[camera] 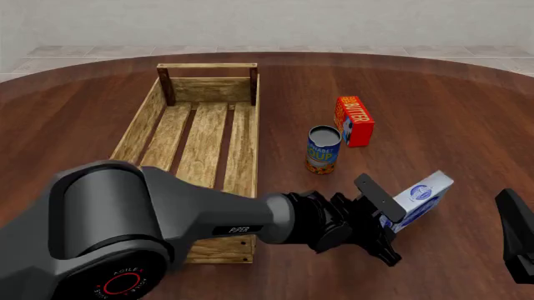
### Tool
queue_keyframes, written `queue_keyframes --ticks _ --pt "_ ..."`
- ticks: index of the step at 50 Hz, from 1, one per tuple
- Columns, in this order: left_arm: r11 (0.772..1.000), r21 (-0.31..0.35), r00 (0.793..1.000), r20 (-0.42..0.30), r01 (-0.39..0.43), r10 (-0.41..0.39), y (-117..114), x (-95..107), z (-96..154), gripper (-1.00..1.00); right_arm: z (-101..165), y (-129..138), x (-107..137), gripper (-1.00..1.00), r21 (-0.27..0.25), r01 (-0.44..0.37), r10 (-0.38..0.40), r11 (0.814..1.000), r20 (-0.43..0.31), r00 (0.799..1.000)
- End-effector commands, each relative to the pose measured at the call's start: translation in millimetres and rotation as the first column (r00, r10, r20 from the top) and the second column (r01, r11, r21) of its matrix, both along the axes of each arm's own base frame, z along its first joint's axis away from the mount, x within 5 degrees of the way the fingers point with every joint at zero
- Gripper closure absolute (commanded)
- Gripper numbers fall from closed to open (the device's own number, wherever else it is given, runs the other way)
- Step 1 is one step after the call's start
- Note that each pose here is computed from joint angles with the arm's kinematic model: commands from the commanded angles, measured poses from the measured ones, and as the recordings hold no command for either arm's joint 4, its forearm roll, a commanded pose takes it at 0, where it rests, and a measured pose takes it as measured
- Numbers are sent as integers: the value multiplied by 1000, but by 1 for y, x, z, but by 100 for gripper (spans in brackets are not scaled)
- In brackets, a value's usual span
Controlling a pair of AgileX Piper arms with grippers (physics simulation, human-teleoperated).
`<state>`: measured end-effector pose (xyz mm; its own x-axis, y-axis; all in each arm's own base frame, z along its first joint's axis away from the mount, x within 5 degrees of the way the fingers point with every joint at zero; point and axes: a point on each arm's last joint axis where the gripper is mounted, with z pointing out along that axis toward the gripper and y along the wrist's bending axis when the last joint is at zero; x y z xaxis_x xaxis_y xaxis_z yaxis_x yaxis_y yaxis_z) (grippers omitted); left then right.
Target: Pick up the cream cheese and put it in the tray.
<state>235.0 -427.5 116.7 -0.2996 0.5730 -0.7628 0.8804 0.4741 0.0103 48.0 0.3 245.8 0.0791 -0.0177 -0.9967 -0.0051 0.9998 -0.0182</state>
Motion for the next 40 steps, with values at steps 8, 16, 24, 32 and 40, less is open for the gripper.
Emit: queue_keyframes --ticks 8,16,24,32,40 --pt "996 -81 993 111 -27 36 36 19 39 100 -1 0 0 -100 4 2 -2 1000 -4 1000" --pt "995 -103 994 108 -19 30 37 9 55 100 -1 0 0 -100 5 3 -3 1000 -5 1000" --pt "992 -122 994 105 -31 44 42 8 68 100 -1 0 0 -100 4 2 -2 1000 -5 1000" --pt "992 -121 993 112 -31 44 46 9 70 100 -1 0 0 -100 3 2 -2 1000 -6 1000" --pt "988 -142 989 124 -57 75 60 14 88 100 -1 0 0 -100 2 1 -1 1000 -6 1000"
